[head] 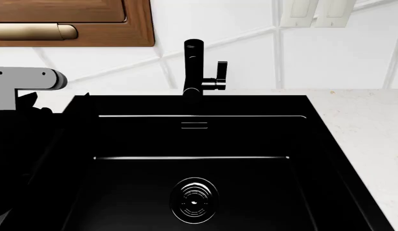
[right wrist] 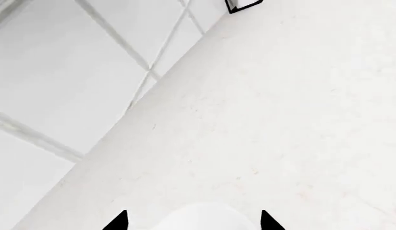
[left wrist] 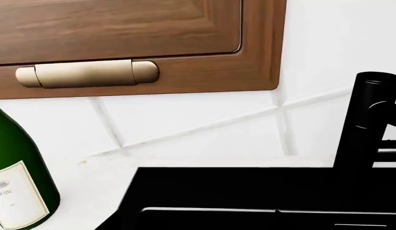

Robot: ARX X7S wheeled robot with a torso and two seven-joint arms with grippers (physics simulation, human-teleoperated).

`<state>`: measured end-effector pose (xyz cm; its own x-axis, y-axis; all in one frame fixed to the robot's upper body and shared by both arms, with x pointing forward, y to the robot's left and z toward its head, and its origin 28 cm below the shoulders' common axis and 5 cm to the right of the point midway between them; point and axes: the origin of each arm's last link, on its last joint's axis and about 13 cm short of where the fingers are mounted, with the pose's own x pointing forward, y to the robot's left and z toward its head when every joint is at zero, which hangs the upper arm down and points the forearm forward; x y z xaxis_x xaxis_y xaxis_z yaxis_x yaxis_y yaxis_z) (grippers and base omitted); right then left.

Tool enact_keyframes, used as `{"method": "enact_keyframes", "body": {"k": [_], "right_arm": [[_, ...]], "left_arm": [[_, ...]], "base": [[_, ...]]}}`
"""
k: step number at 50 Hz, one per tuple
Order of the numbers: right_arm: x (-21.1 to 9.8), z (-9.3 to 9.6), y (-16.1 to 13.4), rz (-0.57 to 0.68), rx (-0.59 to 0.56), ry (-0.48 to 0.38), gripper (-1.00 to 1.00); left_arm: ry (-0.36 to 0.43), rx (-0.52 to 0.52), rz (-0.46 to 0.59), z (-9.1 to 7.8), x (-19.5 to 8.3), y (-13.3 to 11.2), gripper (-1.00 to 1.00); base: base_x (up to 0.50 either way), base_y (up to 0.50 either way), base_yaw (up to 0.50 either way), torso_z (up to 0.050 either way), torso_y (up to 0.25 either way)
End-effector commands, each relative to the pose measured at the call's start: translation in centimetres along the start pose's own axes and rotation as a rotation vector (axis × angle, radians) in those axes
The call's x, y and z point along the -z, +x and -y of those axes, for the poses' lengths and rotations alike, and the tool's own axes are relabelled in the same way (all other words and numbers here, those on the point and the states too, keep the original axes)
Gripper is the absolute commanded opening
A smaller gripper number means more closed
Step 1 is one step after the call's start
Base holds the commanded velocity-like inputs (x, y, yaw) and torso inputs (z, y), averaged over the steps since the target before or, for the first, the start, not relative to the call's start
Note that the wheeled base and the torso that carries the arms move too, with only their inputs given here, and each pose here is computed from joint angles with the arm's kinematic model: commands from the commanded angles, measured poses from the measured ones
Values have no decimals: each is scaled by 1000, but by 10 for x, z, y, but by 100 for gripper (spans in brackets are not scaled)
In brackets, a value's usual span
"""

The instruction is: Pick the cup and bowl from the sink and place them on the counter for drying.

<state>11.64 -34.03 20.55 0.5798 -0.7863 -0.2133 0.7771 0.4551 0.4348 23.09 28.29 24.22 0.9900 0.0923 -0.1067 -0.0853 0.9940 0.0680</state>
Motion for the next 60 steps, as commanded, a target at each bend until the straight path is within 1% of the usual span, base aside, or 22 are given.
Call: {"method": "enact_keyframes", "body": {"k": [1, 4, 6, 7, 11, 14, 15, 16, 17, 20, 25, 27, 28, 29, 30, 31, 32, 35, 40, 43, 50, 60], "right_arm": [[-23, -27, -10, 110, -63, -100, 100], [-25, -40, -12, 101, -143, -172, 100], [-24, -44, -13, 103, -177, -187, 100], [-23, -46, -13, 100, -195, -219, 100], [-21, -50, -12, 88, -245, -225, 100], [-21, -56, -13, 88, -301, -273, 100], [-22, -59, -14, 97, -323, -263, 100], [-23, -63, -15, 112, -363, -306, 100], [-23, -65, -16, 118, -369, -321, 100], [-21, -72, -18, 123, -449, -391, 100], [-15, -85, -23, 76, -587, -435, 100], [-14, -89, -25, 95, -621, -418, 100], [-10, -91, -26, 82, -641, -454, 100], [-7, -94, -28, 81, -701, -478, 100], [-5, -97, -30, 74, -729, -526, 100], [-5, -97, -30, 74, -729, -526, 100], [-8, -103, -34, 76, -791, -510, 100], [-8, -111, -41, 53, -854, -565, 100], [-6, -121, -51, -6, -945, -574, 100], [-9, -127, -56, -6, -976, -575, 100], [-7, -134, -62, -25, -987, -575, 100], [-5, -143, -65, -55, -949, -536, 100]], "left_arm": [[-38, 28, 9, 0, -2, 1, 100], [-38, 30, 10, -1, -1, 0, 100], [-40, 29, 9, 0, -1, 0, 100], [-42, 29, 8, 0, -1, 0, 100], [-42, 33, 7, -1, -2, 0, 100], [-36, 36, 9, 1, -3, 1, 100], [-36, 36, 9, 0, -3, 1, 100], [-38, 37, 11, 1, -4, 1, 100], [-38, 38, 11, 2, -4, 1, 100], [-40, 39, 9, 3, -3, 2, 100], [-40, 42, 11, 4, -4, 3, 100], [-39, 43, 10, 4, -3, 3, 100], [-39, 43, 8, 4, -2, 3, 100], [-39, 43, 10, 3, -3, 4, 100], [-39, 44, 11, 3, -3, 4, 100], [-39, 44, 11, 3, -3, 4, 100], [-37, 48, 12, 3, -4, 4, 100], [-38, 45, 13, 3, -4, 4, 100], [-41, 49, 12, 5, -3, 4, 100], [-39, 48, 14, 4, -5, 4, 100], [-20, 52, 15, 5, -5, 3, 100], [24, 86, 4, 7, -6, 4, 100]], "base": [[0, 0, 0, 0, 0], [0, 0, 0, 0, 0], [0, 0, 0, 0, 0], [0, 0, 0, 0, 0], [0, 0, 0, 0, 0], [0, 0, 0, 0, 0], [0, 0, 0, 0, 0], [0, 0, 0, 0, 0], [0, 0, 0, 0, 0], [0, 0, 0, 0, 0], [0, 0, 0, 0, 0], [0, 0, 0, 0, 0], [0, 0, 0, 0, 0], [0, 0, 0, 0, 0], [0, 0, 0, 0, 0], [0, 0, 0, 0, 0], [0, 0, 0, 0, 0], [0, 0, 0, 0, 0], [0, 0, 0, 0, 0], [0, 0, 0, 0, 0], [0, 0, 0, 0, 0], [0, 0, 0, 0, 0]]}}
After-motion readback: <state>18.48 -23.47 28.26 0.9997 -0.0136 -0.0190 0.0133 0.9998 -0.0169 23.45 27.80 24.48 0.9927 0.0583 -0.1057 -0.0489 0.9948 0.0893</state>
